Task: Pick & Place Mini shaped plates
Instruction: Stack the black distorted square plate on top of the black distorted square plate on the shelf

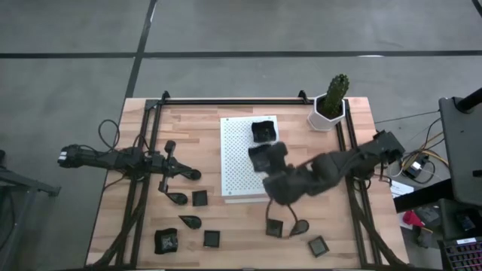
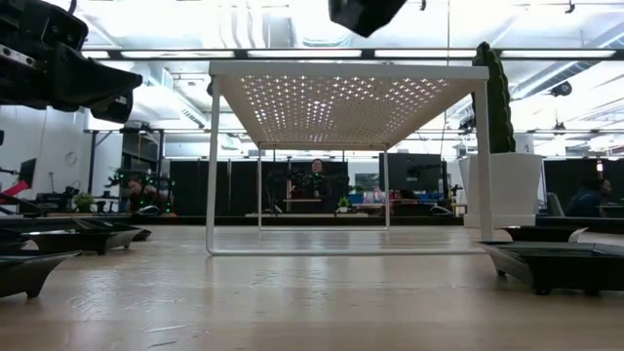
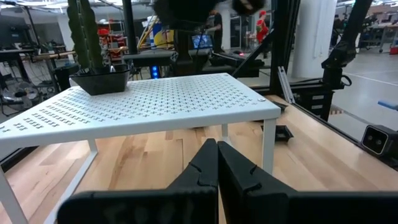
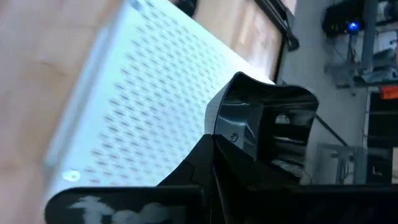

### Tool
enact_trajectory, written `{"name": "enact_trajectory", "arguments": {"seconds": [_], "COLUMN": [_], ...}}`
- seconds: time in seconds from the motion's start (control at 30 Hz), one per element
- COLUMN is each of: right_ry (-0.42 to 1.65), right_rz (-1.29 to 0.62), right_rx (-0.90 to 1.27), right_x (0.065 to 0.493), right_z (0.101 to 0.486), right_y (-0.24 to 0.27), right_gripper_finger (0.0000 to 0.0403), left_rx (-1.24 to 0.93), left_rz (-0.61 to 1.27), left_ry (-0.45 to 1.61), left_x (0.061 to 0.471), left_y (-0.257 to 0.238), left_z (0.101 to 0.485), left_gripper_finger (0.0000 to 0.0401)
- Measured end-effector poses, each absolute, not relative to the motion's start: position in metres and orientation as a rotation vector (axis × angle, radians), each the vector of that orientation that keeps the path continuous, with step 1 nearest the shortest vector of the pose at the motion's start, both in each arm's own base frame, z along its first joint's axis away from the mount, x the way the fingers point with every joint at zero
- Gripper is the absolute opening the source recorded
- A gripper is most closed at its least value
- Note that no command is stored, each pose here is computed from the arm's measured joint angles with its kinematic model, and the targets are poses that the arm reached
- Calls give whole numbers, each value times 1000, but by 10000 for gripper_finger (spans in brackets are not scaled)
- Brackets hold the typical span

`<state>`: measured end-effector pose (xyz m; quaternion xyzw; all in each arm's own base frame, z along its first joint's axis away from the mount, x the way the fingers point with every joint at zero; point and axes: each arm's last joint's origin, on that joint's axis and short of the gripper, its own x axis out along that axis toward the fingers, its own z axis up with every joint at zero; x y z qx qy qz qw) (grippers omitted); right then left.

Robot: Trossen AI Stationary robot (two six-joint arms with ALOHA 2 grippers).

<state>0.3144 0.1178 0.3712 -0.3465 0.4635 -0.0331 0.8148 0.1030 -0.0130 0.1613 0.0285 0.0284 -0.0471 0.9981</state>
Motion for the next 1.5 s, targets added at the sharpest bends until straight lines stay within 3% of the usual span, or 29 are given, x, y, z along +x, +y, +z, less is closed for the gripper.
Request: {"name": "enact_trajectory", "arguments": {"seconds": [0.23,0.67,1.5], "right_ry": [1061,1160,1193], "right_rz": [-179,-202,-136], "right_rx": [-712,-569,-544], "right_x": [326,334,341], "right_z": [369,356,331], "right_y": [58,-26,-31], "right_gripper_finger": [8,8,8], "left_rx": [57,57,57], "left_rz": [-94,-94,-95], "left_ry": [57,58,59], "left_x": [103,103,103], "left_y": [-13,-13,-13], "left_z": [161,161,161], "left_gripper_finger": [0,0,0]}}
